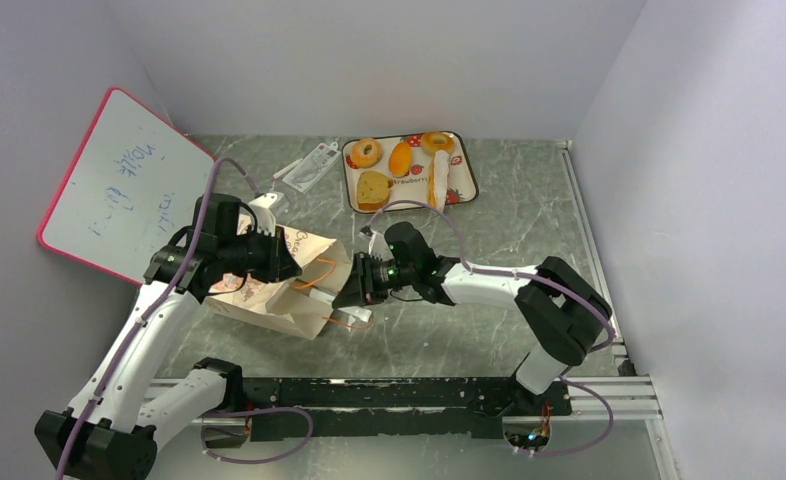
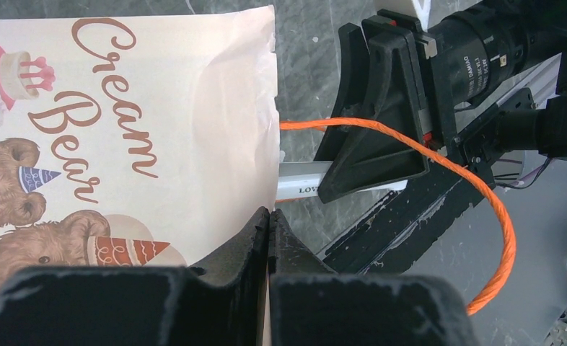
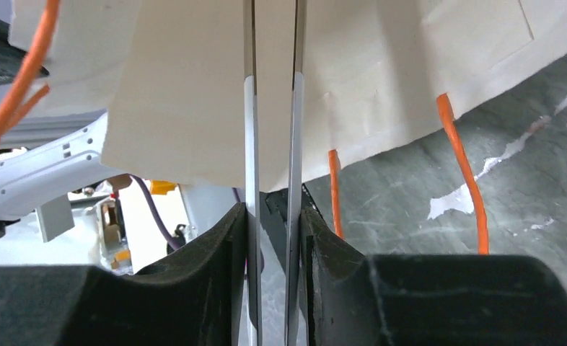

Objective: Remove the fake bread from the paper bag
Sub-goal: Take out the fake bread from the paper bag.

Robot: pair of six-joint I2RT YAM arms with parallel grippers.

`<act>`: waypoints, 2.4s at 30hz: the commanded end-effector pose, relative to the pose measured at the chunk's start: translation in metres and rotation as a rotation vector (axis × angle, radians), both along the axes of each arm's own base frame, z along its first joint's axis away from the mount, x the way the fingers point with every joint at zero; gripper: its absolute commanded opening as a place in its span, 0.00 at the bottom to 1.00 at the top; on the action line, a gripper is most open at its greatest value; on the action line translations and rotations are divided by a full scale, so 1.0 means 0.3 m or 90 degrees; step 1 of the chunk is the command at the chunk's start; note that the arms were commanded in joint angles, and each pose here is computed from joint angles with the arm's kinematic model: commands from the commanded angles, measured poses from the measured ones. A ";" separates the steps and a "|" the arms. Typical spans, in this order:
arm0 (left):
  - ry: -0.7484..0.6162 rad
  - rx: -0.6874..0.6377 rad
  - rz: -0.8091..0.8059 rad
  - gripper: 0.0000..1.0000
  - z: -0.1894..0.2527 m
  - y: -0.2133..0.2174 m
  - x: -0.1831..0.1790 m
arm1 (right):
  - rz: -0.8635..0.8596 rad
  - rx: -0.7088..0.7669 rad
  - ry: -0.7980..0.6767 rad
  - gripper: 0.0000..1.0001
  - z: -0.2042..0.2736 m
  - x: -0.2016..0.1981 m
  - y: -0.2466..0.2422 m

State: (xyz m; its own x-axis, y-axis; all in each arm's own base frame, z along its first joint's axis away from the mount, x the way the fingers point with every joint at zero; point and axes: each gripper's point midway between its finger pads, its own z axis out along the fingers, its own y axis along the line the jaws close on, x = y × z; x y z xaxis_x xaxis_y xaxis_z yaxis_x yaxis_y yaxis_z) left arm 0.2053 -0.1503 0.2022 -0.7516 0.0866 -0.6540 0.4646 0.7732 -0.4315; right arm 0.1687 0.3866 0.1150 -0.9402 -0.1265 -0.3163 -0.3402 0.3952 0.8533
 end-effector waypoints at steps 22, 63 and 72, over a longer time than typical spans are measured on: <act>-0.009 -0.018 -0.031 0.07 0.035 -0.024 0.014 | -0.105 -0.003 -0.043 0.34 0.026 0.145 0.049; -0.001 -0.041 -0.071 0.07 0.050 -0.051 -0.003 | -0.111 0.139 -0.019 0.15 0.029 0.206 0.148; -0.058 -0.008 0.025 0.07 0.098 0.005 0.060 | -0.113 0.088 -0.054 0.00 0.078 0.176 0.074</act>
State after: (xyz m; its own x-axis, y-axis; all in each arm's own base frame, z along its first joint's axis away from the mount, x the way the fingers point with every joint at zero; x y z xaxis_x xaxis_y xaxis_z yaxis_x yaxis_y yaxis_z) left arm 0.2044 -0.1591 0.2042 -0.7557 0.1165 -0.6445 0.5045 0.7310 -0.4594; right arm 0.2228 0.4185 0.1094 -0.9441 0.0870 -0.3181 -0.2706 0.3468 0.8981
